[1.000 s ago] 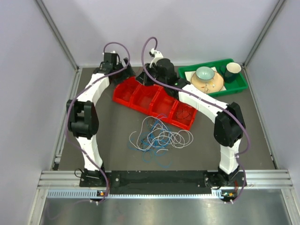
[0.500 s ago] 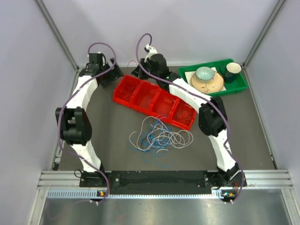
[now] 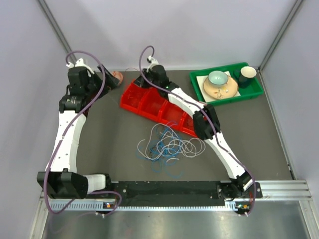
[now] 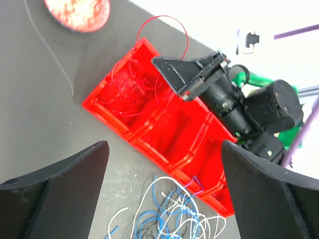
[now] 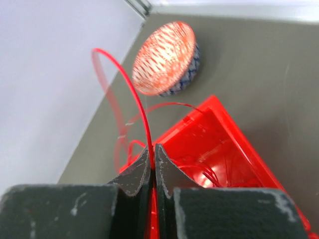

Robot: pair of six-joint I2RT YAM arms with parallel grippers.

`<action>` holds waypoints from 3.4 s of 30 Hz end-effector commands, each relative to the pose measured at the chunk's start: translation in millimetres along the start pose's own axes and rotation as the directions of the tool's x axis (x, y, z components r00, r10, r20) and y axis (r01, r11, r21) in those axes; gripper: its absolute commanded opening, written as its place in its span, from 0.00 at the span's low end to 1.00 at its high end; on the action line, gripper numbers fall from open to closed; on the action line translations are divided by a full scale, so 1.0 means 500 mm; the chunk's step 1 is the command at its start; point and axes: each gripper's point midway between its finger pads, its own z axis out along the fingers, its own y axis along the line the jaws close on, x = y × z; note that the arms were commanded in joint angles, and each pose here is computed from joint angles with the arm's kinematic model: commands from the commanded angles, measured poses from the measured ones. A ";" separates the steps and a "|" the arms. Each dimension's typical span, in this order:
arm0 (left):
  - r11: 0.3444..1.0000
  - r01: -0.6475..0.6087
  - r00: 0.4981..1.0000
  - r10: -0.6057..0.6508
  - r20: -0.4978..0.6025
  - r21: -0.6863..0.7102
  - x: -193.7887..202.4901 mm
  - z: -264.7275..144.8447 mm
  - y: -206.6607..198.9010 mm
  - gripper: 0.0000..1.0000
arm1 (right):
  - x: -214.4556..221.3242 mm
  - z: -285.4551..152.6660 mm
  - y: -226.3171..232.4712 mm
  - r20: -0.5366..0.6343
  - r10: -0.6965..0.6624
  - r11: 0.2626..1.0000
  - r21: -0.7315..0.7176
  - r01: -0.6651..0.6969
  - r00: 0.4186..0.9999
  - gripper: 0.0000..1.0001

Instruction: Untangle the cables

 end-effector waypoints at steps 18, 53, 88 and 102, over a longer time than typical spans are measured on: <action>0.998 -0.020 0.993 0.012 -0.116 -0.067 0.073 0.077 0.062 0.99 | -0.096 -0.047 0.101 0.072 -0.043 0.996 -0.080 0.048 0.996 0.83; 0.914 -0.079 0.979 0.147 -0.143 0.397 0.048 0.228 -0.087 0.95 | -0.012 -0.100 0.068 -0.156 -0.041 0.997 0.063 0.051 0.987 0.98; 0.959 -0.002 0.974 0.067 -0.218 0.284 0.135 0.356 0.096 0.80 | -0.025 -0.117 0.061 -0.165 -0.038 0.997 0.057 0.048 0.986 0.98; 0.959 0.010 0.976 0.052 -0.212 0.284 0.104 0.408 0.074 0.00 | -0.045 -0.149 0.078 -0.159 -0.067 0.995 0.062 0.077 0.985 0.98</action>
